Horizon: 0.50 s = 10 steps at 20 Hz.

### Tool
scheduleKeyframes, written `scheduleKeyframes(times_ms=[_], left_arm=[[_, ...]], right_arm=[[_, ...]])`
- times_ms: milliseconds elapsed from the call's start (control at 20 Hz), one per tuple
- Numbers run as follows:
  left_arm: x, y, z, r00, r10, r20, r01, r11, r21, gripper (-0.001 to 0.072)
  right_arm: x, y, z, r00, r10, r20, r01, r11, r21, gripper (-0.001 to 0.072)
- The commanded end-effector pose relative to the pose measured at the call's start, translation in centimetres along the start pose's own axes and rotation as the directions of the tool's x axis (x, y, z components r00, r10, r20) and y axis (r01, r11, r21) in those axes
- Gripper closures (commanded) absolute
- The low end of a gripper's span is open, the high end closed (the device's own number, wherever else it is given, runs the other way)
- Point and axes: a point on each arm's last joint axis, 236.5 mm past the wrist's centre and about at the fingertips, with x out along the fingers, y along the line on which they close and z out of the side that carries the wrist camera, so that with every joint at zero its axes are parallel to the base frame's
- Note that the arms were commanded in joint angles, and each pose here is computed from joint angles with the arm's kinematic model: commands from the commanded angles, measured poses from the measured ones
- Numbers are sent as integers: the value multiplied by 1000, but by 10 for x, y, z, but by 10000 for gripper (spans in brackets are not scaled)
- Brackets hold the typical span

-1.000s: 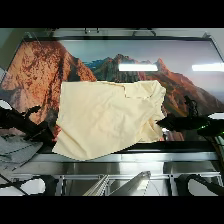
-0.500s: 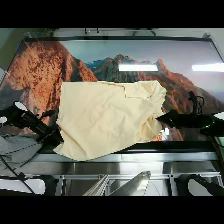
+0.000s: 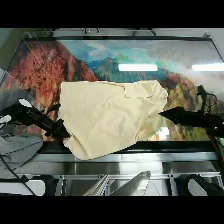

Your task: Fold the shirts.

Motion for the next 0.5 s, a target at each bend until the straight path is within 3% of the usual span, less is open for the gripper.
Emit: scheduleKeyframes(times_ms=[0, 50, 150, 350, 450], left_arm=[[-65, -119, -5, 928, -345, 144, 292, 910, 295, 686], [-98, -159, -14, 870, -453, 196, 338, 835, 435, 686], [-160, -230, -38, 733, -618, 282, 301, 667, 681, 686], [-232, -328, -122, 568, -771, 288, 74, 396, 915, 685], [-264, -383, -198, 471, -864, 177, -87, 154, 984, 685]], right_arm=[[-59, 89, 47, 949, 230, 216, -200, 968, -153, 687], [-86, 119, 63, 913, 282, 295, -217, 947, -236, 687], [-140, 174, 84, 835, 340, 432, -160, 902, -401, 687], [-208, 284, 76, 704, 499, 506, -87, 767, -636, 687], [-247, 361, 53, 590, 665, 457, -56, 599, -799, 687]])
